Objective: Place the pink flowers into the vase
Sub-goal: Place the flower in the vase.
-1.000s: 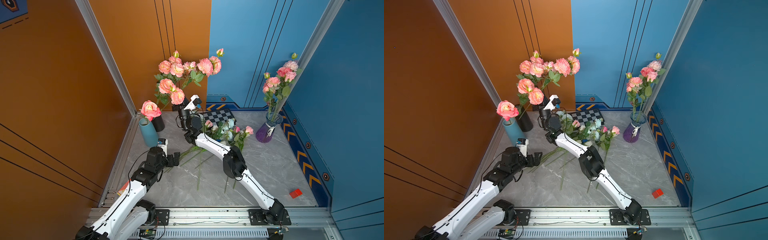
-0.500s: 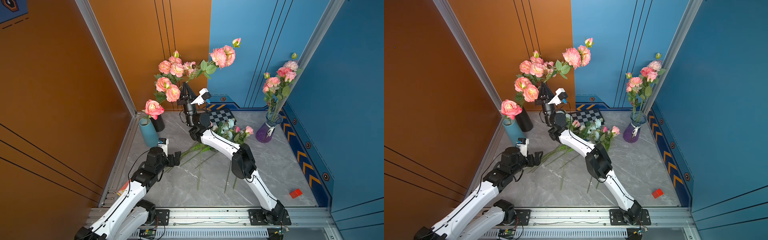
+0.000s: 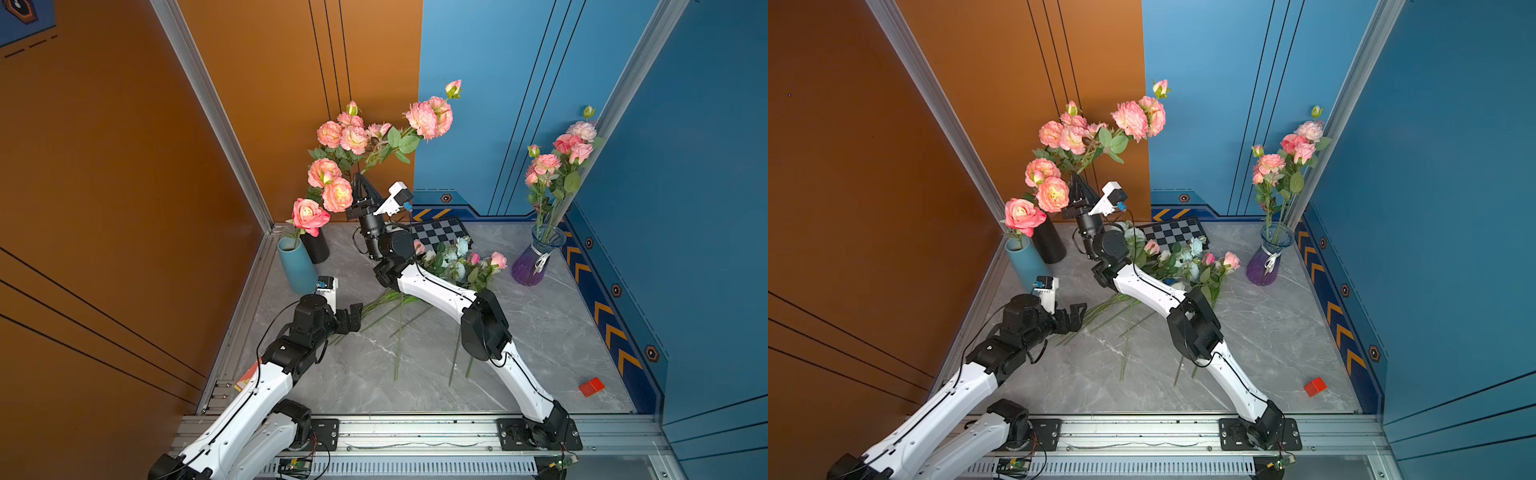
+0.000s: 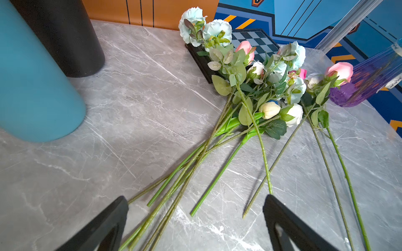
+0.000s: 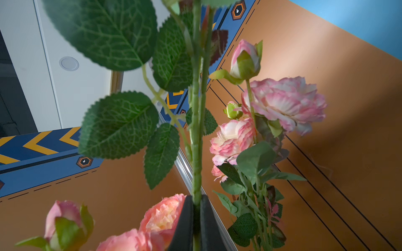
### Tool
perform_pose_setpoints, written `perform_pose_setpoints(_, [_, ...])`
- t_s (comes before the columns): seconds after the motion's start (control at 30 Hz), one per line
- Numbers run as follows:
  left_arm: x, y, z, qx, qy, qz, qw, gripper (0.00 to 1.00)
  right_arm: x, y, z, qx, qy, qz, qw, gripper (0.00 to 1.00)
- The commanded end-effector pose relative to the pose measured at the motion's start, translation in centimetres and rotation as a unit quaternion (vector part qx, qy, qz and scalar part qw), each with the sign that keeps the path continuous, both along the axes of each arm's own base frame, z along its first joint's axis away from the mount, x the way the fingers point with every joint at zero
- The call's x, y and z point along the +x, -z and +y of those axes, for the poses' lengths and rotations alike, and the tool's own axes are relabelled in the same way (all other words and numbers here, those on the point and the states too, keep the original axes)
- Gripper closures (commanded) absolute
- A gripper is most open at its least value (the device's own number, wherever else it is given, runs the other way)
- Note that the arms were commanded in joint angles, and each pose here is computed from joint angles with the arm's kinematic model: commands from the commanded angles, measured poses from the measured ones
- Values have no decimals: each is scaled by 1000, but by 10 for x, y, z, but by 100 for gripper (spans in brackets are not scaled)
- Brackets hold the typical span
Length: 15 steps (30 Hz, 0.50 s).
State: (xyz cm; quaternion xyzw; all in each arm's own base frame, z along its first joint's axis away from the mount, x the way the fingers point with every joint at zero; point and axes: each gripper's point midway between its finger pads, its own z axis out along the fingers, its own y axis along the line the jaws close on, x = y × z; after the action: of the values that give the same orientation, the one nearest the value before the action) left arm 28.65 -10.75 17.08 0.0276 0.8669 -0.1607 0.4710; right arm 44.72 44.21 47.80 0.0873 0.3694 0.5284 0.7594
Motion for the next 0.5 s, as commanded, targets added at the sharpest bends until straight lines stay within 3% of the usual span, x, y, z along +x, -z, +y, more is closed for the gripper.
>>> perform_pose_setpoints(0.0, [-4,-1,-3,4,10,-4,1000,1,-11,-8,5,0,-19,-8,1000,100])
perform_pose_setpoints(0.47, [-8,-2,-7,4,18,-4,1000,1,-11,26,37,-35,-24,-1,999,100])
